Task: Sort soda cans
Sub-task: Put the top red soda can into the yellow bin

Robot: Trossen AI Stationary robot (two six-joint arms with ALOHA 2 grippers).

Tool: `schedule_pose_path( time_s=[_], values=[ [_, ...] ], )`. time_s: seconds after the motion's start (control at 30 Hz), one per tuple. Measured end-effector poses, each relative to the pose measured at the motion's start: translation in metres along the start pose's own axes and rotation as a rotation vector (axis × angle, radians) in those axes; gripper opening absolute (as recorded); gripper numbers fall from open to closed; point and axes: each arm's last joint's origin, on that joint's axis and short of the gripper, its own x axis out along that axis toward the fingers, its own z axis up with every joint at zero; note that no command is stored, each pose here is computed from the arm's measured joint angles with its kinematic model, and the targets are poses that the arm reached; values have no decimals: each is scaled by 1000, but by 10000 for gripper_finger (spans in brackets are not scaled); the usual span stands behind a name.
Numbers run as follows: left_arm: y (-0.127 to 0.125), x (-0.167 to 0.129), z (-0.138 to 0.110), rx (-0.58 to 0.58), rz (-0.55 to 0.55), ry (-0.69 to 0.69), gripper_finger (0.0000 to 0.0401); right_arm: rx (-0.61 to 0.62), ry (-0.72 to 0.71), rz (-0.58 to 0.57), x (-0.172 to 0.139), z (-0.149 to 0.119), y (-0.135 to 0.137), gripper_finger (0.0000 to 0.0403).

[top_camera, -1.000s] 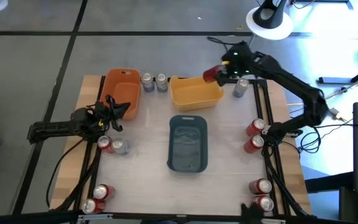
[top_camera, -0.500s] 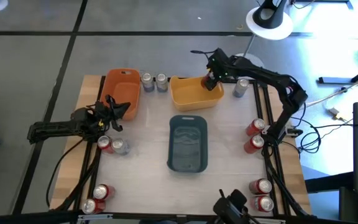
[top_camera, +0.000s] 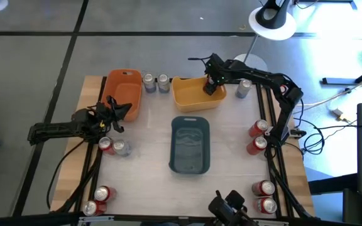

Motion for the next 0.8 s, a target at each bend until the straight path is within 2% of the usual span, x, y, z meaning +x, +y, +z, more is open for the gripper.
schedule_pose_path(
  time_s=[0.2,0.4,0.57,0.8],
  values=[
    [0,0,0,-1,0,0,0,1,-12,-4,1,1,0,356],
    [0,0,0,-3,0,0,0,0,-36,-19,-12,1,-2,359],
    [0,0,0,-3,0,0,0,-5,-33,-20,-55,-10,-3,357],
    [0,0,0,0,0,-1,0,9,-5,4,-142,-53,10,357]
  ],
)
